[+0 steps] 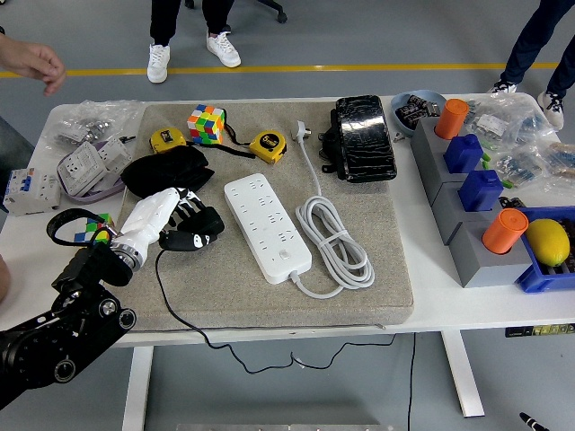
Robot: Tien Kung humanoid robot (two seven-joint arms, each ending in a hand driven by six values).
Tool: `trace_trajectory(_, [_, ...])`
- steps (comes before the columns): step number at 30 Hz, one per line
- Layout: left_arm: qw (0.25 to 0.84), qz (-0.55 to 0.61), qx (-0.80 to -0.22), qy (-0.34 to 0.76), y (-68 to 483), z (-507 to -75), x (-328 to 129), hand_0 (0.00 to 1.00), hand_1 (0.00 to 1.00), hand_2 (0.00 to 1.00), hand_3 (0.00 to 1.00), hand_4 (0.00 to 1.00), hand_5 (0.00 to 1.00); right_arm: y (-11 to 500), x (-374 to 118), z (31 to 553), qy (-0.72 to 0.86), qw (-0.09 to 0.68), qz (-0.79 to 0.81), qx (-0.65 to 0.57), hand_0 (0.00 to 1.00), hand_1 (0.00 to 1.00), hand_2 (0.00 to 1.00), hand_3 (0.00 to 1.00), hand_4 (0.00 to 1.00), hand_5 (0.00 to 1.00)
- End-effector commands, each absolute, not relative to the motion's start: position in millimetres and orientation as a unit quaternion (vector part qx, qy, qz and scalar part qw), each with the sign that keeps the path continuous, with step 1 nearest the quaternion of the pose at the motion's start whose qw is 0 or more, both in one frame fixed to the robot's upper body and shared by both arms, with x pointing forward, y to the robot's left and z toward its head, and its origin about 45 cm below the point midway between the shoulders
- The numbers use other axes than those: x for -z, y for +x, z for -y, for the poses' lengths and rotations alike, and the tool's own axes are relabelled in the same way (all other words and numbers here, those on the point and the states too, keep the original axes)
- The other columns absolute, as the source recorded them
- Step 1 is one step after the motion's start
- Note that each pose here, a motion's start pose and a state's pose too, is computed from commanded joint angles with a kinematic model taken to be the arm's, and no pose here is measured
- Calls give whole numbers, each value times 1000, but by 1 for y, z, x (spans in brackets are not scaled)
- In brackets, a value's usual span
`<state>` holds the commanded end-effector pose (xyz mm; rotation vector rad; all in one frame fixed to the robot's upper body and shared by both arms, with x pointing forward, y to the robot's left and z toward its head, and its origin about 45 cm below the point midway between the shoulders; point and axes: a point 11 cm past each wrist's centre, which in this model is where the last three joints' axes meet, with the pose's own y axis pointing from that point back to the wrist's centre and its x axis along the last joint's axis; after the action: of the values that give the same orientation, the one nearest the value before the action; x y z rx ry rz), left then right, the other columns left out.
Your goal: Put the plug near the board,insert it into the board,press the button,pull the plug out
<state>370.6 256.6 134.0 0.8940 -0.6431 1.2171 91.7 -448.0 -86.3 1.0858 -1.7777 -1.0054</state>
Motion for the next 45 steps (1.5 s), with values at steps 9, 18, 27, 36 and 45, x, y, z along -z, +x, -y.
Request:
trace_trajectory(9, [684,283,-548,388,369,-260,-140,681,794,829,823,998,520,92,87,447,430,404,703,397,570,639,612,546,951,502])
trace_trajectory(18, [690,261,-605,298,369,-261,-161,519,675,699,741,996,488,93,87,447,430,403,703,398,568,639,612,545,949,503])
trace_trajectory(27, [702,182,-667,173,364,-282,-159,478,628,634,706,942,494,95,86,448,430,405,704,396,568,639,612,546,949,503])
trace_trajectory(36, [678,68,-731,47,358,-317,-159,454,597,596,637,922,481,96,85,449,428,405,705,395,570,639,612,545,947,506])
trace_trajectory(45, [662,55,-746,29,362,-341,-169,447,592,592,651,922,505,96,85,451,426,410,704,394,569,639,612,545,947,507])
